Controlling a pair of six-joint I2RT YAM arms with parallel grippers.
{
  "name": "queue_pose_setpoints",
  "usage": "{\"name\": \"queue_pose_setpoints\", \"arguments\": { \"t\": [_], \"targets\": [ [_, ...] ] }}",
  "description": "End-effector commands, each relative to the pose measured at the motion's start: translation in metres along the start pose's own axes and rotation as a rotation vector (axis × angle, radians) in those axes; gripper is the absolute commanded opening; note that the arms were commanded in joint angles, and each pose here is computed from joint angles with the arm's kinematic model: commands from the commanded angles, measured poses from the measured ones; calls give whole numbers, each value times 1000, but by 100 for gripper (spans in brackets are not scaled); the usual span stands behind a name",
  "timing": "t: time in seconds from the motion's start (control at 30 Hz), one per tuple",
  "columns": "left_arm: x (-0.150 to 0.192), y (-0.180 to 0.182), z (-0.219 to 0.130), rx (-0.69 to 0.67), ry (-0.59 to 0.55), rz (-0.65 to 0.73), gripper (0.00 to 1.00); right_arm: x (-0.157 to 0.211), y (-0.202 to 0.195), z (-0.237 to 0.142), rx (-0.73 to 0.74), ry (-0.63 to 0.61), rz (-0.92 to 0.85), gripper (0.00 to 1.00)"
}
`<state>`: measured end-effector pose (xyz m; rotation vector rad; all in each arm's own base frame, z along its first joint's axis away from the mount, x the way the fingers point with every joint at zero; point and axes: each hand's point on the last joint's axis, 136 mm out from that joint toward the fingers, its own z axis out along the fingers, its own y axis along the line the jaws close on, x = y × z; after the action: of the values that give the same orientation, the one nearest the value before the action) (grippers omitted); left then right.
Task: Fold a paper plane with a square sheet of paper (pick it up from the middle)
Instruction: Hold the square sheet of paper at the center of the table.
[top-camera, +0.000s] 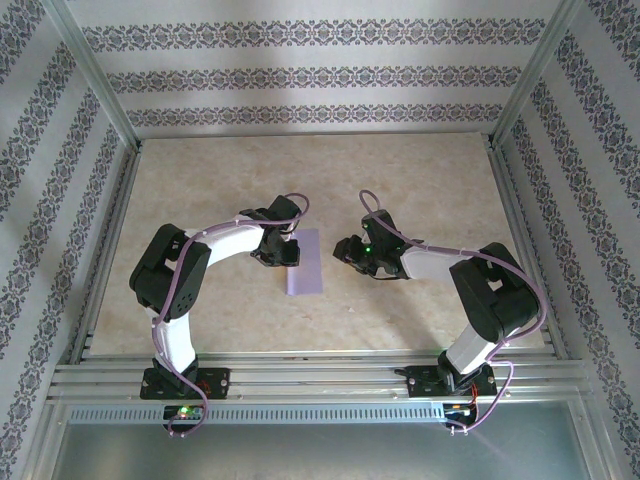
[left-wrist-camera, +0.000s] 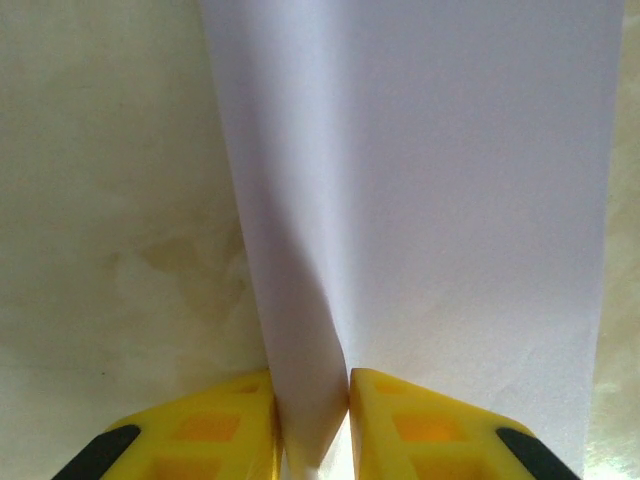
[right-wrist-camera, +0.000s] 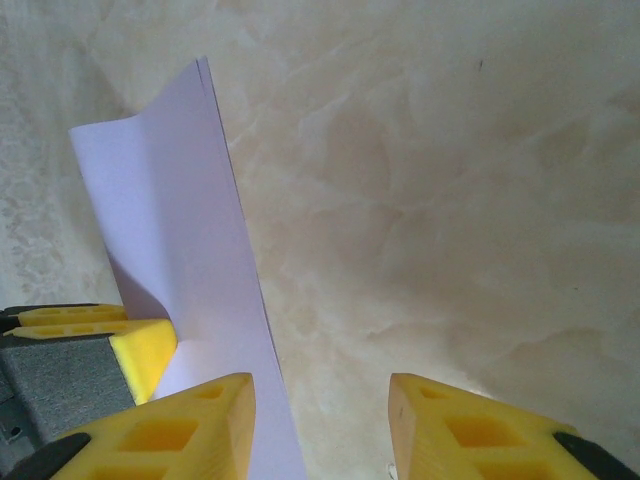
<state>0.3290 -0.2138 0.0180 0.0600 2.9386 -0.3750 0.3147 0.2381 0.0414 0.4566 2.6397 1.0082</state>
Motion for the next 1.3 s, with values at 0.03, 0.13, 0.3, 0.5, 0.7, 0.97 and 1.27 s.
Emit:
{"name": "queue_pose_setpoints", "arguments": {
  "t": [0.03, 0.13, 0.3, 0.5, 0.7, 0.97, 1.27],
  "targets": [
    [15, 20, 13, -78, 69, 36, 25, 0, 6, 3, -6, 5, -25, 41],
    [15, 19, 14, -78, 72, 45, 25, -1, 6, 3, -6, 4, -25, 41],
    [16, 21, 15, -83, 75, 49, 25, 0, 5, 3, -5, 5, -25, 41],
    [16, 23, 15, -91, 75, 56, 27, 1, 3, 4, -1, 8, -23, 41],
    [16, 23, 13, -85, 62, 66, 29, 0, 4, 6, -1, 11, -23, 40],
    [16, 25, 16, -86, 70, 66, 27, 1, 4, 6, -2, 14, -22, 40],
    [19, 25, 20, -85, 91, 70, 27, 3, 11, 8, -25, 28, -37, 40]
  ]
}}
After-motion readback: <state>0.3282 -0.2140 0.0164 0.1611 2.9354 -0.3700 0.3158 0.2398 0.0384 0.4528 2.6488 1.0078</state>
